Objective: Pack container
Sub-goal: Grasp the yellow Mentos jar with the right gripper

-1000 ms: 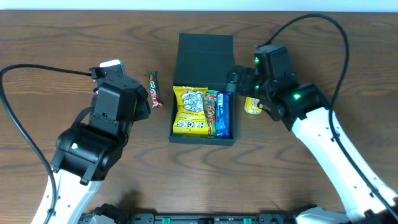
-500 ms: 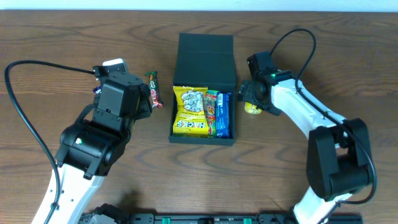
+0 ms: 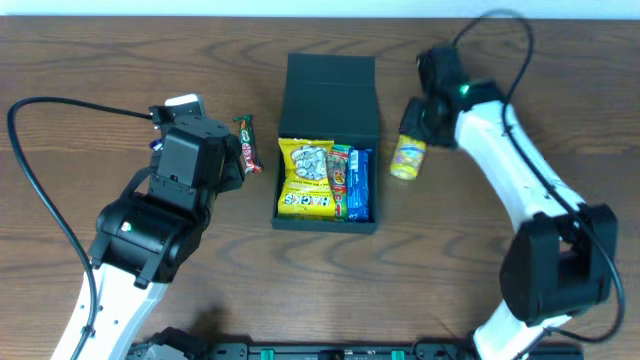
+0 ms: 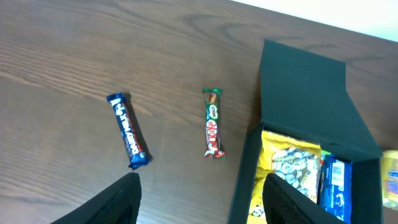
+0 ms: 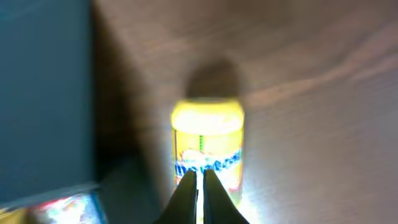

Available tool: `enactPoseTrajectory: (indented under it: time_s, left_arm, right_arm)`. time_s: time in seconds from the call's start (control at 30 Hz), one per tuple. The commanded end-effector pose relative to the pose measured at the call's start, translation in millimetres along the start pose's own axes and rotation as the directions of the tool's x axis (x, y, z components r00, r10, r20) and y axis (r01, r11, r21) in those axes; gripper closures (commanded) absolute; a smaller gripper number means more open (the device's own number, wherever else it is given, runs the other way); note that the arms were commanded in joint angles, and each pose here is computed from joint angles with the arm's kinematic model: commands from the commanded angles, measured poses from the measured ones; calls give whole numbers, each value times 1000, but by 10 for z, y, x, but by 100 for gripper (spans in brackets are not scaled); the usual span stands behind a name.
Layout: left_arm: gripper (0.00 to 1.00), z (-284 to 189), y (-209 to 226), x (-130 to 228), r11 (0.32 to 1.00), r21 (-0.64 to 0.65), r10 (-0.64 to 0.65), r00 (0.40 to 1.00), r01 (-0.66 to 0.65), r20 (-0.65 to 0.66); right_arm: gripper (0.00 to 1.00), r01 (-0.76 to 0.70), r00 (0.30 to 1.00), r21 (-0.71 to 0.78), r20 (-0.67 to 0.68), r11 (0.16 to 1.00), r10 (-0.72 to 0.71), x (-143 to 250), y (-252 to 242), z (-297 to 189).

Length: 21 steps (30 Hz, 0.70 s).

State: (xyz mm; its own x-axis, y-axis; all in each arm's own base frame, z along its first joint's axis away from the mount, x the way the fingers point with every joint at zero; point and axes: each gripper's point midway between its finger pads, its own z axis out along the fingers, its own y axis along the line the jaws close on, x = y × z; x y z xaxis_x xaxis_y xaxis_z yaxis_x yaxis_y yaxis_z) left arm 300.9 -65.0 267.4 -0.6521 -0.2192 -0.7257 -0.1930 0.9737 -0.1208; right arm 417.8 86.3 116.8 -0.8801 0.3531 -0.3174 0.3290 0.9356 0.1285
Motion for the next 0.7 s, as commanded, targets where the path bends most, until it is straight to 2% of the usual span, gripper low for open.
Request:
enactPoseTrajectory:
  time_s: [0.0,0.1,0.13,0.2,0.23,0.27,0.47,0.67]
  left_arm:
    - [36,-23,21,-59,1000,-11,-11,1000,11,16]
    - [36,-23,21,-58,1000,-11,-11,1000,11,16]
    - [36,-23,21,-58,1000,-11,-11,1000,11,16]
    - [36,-23,21,-58,1000,-11,-11,1000,11,16]
    - [36,-23,21,-58,1000,-11,-11,1000,11,16]
    - [36,-23,21,-58,1000,-11,-11,1000,11,16]
    - [36,-23,26,-49,1000,-13,-9,1000,9,12]
    - [36,-23,25,-51,1000,-13,-9,1000,9,13]
  right_arm:
    - [99,85,995,-68,58,994,-81,-130,243,-468]
    - [96,124,989,-98,96,987,-115,-118,397,-757]
    - [79,132,987,-104,102,986,-121,-100,429,-796]
    - [36,136,988,-100,94,986,-127,-73,432,-778]
    - [23,130,989,-79,87,988,-123,-64,400,-725]
    - [17,117,990,-56,80,992,-112,-58,358,-666]
    - [13,18,999,82,-43,996,-15,81,32,-39]
    - [13,-1,976,132,-216,991,30,327,-116,637]
